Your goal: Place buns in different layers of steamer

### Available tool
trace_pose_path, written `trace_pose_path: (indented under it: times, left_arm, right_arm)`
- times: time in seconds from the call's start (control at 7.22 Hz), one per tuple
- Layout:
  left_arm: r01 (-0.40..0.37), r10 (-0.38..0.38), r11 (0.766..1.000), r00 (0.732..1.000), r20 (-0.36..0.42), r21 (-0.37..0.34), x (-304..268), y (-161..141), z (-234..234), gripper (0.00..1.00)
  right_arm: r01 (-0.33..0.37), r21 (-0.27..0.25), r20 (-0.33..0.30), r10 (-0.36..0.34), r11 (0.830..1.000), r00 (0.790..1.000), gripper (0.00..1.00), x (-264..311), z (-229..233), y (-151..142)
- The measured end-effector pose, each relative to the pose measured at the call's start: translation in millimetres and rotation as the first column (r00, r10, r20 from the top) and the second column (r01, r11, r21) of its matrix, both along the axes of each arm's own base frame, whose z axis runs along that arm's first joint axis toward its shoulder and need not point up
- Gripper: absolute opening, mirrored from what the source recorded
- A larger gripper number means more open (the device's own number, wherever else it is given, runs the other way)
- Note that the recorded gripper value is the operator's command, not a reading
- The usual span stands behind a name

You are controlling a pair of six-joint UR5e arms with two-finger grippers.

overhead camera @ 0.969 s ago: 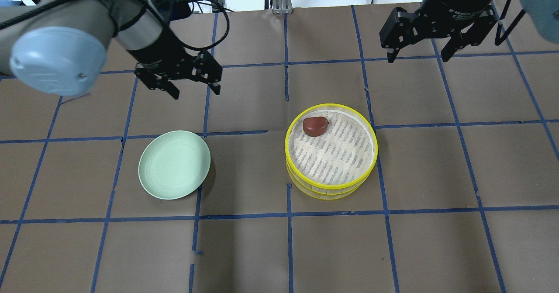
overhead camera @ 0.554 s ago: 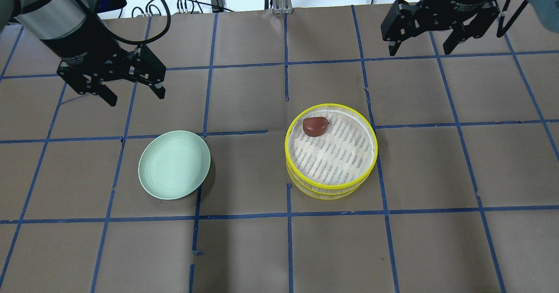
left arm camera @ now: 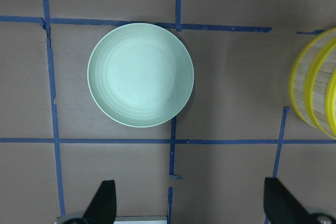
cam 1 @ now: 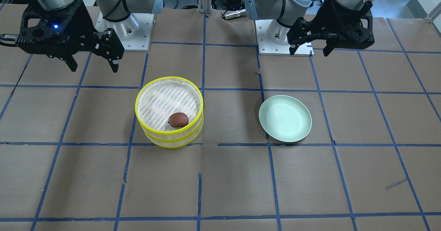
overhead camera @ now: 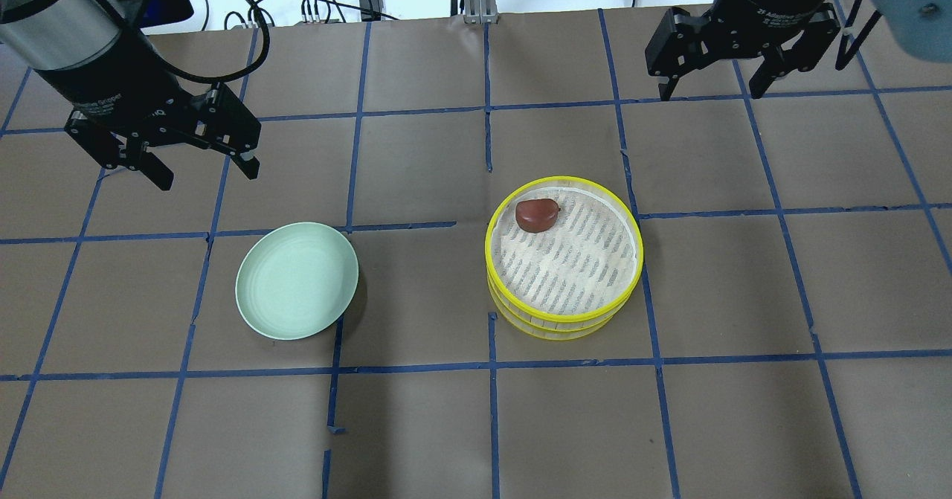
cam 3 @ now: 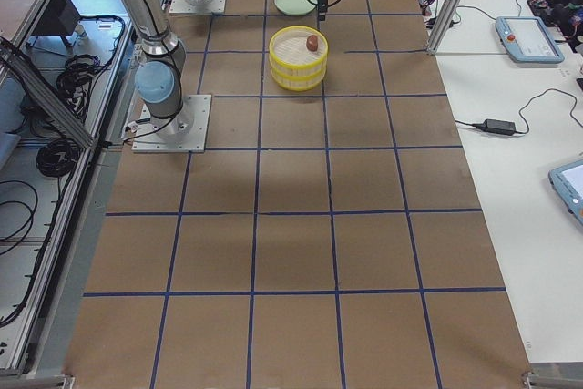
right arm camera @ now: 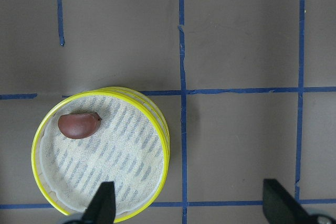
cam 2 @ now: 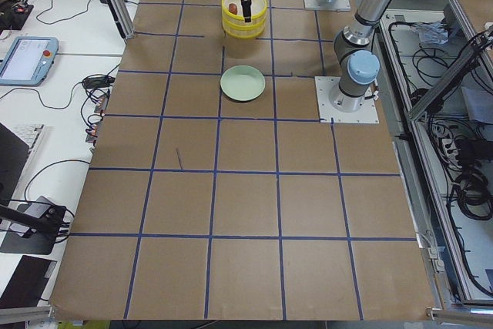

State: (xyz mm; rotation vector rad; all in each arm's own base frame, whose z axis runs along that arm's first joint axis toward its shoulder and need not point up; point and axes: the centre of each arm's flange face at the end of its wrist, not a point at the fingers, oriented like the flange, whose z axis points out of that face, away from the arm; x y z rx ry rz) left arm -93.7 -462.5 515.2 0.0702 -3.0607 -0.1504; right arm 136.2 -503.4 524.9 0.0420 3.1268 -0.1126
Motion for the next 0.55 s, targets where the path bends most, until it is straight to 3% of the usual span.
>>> trace_pose_path:
  times: [0.55]
  left_arm:
    - [0.002, -0.002, 1.0, 1.0, -0.001, -0.009, 0.2, 0.5, 4.3, 1.0]
  right_arm:
    - [0.019, 0.003, 0.004, -0.019, 1.0, 1.0, 1.0, 0.4, -0.9, -0.1]
